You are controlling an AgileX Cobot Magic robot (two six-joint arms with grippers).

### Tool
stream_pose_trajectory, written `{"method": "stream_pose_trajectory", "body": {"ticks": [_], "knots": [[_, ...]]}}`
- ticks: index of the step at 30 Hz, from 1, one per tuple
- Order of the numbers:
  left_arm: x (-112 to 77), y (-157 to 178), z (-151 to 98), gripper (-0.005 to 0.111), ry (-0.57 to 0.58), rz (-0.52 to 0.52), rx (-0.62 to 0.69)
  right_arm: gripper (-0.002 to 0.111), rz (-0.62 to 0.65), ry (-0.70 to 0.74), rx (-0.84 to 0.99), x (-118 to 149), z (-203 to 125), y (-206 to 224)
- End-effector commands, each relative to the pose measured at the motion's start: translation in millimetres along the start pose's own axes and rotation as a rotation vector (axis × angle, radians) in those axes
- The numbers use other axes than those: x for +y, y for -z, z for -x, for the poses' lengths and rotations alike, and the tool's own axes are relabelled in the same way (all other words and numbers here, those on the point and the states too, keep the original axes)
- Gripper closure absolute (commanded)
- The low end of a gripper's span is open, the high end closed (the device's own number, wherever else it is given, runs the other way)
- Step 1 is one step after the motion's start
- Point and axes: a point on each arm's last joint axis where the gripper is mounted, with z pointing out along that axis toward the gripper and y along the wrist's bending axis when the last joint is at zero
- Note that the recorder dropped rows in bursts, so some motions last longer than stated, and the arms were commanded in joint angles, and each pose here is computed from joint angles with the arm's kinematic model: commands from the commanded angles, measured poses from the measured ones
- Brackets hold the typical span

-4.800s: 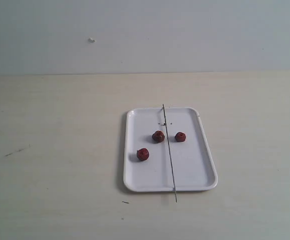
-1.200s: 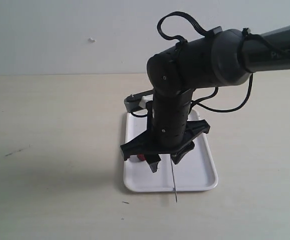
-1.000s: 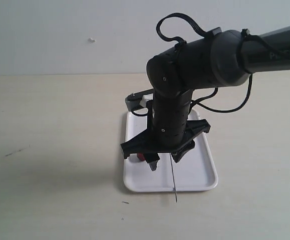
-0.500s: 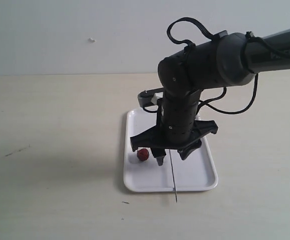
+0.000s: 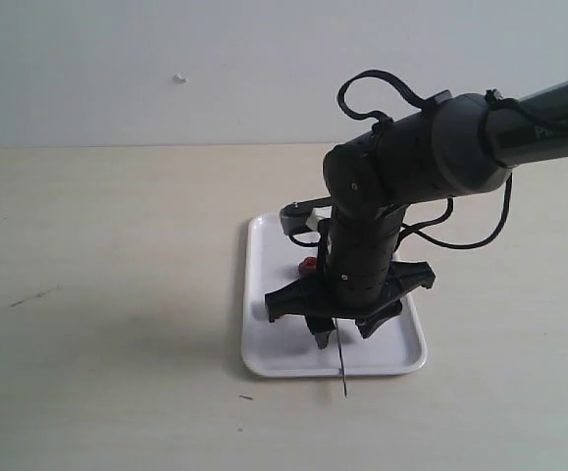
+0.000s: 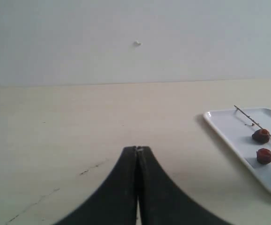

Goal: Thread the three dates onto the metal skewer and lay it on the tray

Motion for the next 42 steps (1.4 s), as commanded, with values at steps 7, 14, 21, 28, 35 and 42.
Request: {"method": "stream_pose_trajectory", "body": {"ticks": [7,14,21,28,35,42], "knots": [[0.0,0,0,0.107,0.008,0.000,-0.005,0.062,0.000,-0.007,0.029,0,-1,-23],[0.0,0,0,0.107,0.008,0.000,-0.005,0.065,-0.003,-0.012,0.037,0,-1,-26],[0.0,0,0,0.107,0.008,0.000,-0.005,0.096,-0.006,-0.045,0.042,-1,-2,-26],[0.0,0,0,0.107,0.008,0.000,-0.005,0.108,-0.014,-0.096,0.036,-1,-1,-26],[0.0,0,0,0.107,0.008,0.000,-0.005,0.108,-0.028,-0.172,-0.060,-13,8,5],[0.0,0,0,0.107,0.008,0.000,-0.005,0.108,0.017,-0.144,-0.237,-37,15,76]]}}
